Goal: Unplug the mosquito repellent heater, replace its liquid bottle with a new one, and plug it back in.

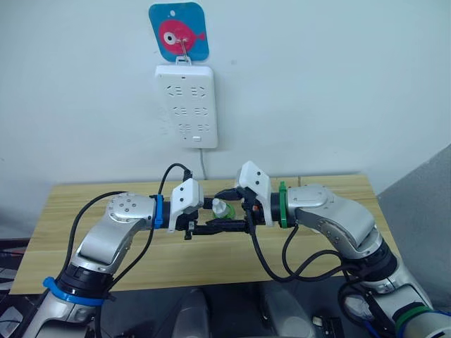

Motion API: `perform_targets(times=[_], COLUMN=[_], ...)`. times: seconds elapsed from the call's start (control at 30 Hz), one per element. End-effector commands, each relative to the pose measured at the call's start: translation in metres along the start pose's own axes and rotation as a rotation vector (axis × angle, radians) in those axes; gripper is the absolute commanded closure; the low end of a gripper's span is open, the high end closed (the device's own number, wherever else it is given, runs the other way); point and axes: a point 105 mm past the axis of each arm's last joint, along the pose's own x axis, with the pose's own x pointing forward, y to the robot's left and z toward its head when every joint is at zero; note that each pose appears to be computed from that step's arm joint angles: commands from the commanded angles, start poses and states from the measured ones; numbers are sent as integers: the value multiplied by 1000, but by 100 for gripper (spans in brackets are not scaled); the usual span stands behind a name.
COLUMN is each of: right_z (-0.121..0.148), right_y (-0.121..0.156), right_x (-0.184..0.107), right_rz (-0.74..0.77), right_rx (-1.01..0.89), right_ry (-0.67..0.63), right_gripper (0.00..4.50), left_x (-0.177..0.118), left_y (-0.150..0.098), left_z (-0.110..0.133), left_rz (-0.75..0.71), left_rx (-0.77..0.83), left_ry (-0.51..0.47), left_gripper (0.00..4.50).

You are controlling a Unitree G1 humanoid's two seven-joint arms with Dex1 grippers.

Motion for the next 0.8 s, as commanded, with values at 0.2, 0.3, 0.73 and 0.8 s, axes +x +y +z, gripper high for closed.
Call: perform_targets(times=[0.2, 0.3, 0.73, 0.8], right_z=[10, 11, 30, 32], right_y=[-2, -3, -23, -25], right_x=[-1, -1, -14, -17], right_rz=[4, 3, -42, -46], right_rx=[-92, -105, -77, -69], right_ry=[-39, -58, -161, -169], right_gripper=[340, 340, 340, 340], left_x=[-5, -7, -23, -23], left_y=[-2, 0, 15, 13], left_z=[10, 10, 9, 6], left_rz=[5, 21, 114, 116], left_rx=[21, 6, 29, 1], left_ry=[-15, -29, -131, -139], left_gripper=[228, 228, 0, 0])
